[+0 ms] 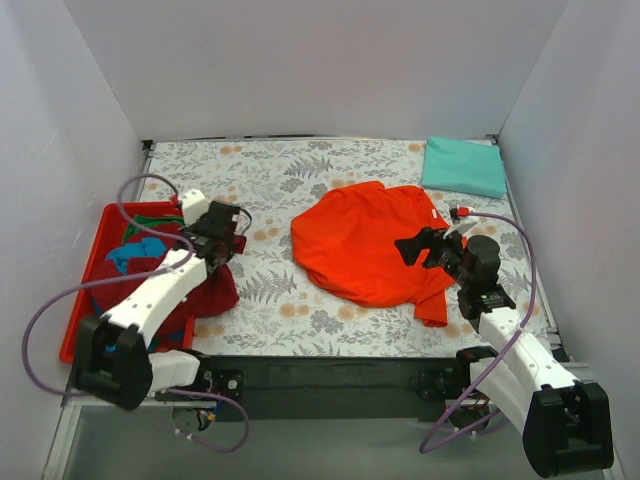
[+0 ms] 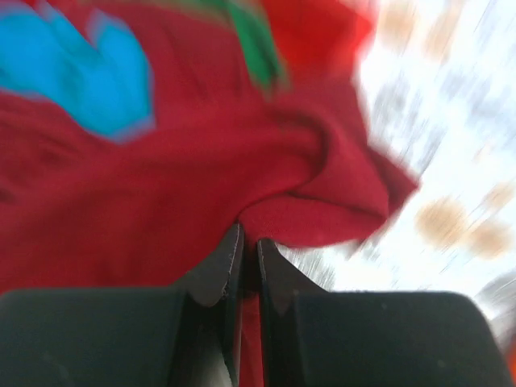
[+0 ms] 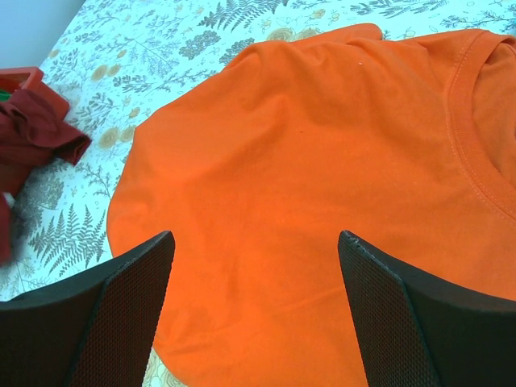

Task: Fold and stack the t-shirts
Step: Flatten the tshirt out

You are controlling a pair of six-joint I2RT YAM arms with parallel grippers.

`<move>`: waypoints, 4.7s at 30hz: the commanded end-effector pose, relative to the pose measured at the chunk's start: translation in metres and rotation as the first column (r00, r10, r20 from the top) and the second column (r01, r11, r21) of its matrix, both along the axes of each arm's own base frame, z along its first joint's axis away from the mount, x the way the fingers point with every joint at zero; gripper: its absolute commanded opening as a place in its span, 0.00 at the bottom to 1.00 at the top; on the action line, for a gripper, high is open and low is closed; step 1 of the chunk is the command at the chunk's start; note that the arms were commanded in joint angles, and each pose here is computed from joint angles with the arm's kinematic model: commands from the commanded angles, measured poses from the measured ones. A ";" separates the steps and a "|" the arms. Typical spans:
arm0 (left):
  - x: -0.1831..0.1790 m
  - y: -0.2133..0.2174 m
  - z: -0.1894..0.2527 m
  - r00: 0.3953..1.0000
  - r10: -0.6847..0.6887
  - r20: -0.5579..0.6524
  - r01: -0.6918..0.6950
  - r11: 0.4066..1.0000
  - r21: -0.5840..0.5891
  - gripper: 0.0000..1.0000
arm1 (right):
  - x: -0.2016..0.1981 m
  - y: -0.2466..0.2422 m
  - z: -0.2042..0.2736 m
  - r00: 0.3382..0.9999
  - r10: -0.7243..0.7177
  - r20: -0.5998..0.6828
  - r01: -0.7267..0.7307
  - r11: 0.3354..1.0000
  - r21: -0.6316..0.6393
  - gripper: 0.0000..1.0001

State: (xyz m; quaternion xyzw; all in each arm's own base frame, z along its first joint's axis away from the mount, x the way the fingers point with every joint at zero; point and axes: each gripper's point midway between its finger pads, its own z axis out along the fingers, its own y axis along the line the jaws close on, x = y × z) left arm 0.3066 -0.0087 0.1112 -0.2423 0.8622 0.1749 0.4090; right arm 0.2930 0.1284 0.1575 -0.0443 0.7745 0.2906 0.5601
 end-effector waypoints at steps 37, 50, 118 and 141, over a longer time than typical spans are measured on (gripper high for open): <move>0.069 -0.184 0.102 0.674 -0.509 0.536 0.688 0.697 -0.203 0.88 | 0.029 -0.071 -0.057 0.885 -0.401 -0.236 0.341 0.904 -0.256 0.89; 0.016 -0.265 -0.019 0.538 -0.768 0.349 0.812 0.359 -0.461 0.86 | 0.033 -0.162 -0.085 0.710 -0.611 -0.350 0.517 0.790 -0.330 0.85; 0.045 -0.214 -0.025 0.661 -0.705 0.259 0.735 0.537 -0.415 0.67 | 0.013 -0.131 -0.062 0.812 -0.457 -0.362 0.403 0.889 -0.218 0.50; 0.074 -0.208 0.056 0.654 -0.670 0.351 0.755 0.607 -0.248 0.00 | 0.030 -0.114 -0.114 0.781 -0.368 -0.504 0.302 0.930 -0.210 0.48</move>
